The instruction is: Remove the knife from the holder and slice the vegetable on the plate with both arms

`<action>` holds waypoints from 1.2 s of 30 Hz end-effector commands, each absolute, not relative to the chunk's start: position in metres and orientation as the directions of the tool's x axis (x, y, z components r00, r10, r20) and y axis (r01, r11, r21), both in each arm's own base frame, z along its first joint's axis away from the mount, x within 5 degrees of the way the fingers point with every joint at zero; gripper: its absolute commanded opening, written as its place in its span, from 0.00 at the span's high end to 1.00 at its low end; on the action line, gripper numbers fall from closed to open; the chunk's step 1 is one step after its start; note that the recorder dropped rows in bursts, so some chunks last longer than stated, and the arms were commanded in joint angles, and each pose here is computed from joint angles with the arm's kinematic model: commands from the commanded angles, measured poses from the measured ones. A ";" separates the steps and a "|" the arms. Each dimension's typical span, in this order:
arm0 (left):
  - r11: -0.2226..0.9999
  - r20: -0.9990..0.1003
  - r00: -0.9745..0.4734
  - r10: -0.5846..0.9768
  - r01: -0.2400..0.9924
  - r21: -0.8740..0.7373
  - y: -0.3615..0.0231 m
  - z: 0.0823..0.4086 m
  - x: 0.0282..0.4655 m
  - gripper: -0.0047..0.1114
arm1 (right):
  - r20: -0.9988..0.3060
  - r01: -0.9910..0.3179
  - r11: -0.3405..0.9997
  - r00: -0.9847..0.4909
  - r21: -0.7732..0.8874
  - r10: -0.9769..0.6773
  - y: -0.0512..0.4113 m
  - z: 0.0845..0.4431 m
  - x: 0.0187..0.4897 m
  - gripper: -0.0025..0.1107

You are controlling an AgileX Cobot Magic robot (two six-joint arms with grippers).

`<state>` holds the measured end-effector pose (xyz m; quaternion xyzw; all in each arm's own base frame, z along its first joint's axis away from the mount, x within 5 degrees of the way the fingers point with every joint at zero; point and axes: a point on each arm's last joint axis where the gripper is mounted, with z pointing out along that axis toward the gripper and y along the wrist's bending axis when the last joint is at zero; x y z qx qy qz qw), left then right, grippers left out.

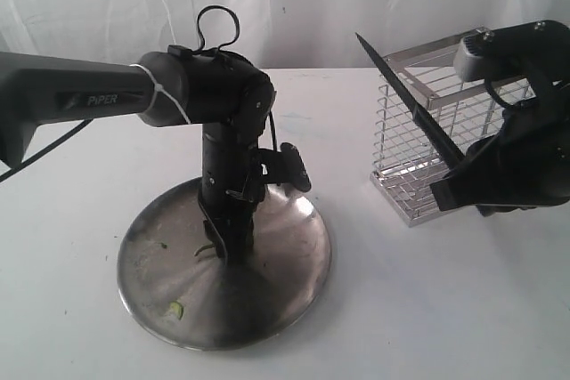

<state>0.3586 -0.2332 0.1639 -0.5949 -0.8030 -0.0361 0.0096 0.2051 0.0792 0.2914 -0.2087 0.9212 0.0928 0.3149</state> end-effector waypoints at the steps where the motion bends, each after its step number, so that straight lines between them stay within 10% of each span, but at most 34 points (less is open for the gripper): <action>1: 0.306 0.122 -0.304 0.945 0.952 0.006 -0.227 0.162 0.354 0.52 | -0.619 -0.439 0.897 -0.717 0.046 -0.319 0.079 0.290 0.204 0.98; 16: 0.351 0.151 -0.381 0.912 0.917 0.191 -0.203 0.235 0.344 0.50 | -0.609 -0.441 0.885 -0.747 0.153 -0.267 0.090 0.283 0.211 0.98; 20: 0.383 0.109 -0.416 0.903 0.892 0.239 -0.189 0.283 0.327 0.73 | -0.613 -0.505 0.836 -0.736 0.216 -0.286 0.100 0.280 0.213 0.98; 23: 0.404 0.013 -0.422 0.907 0.877 0.259 -0.175 0.318 0.314 0.95 | -0.604 -0.507 0.821 -0.750 0.263 -0.271 0.104 0.278 0.214 0.98; 36: 0.631 -0.658 -0.538 0.528 0.766 -0.120 -0.083 0.383 0.329 0.96 | -0.476 -0.444 0.846 -0.836 0.295 -0.273 0.160 0.260 0.189 0.98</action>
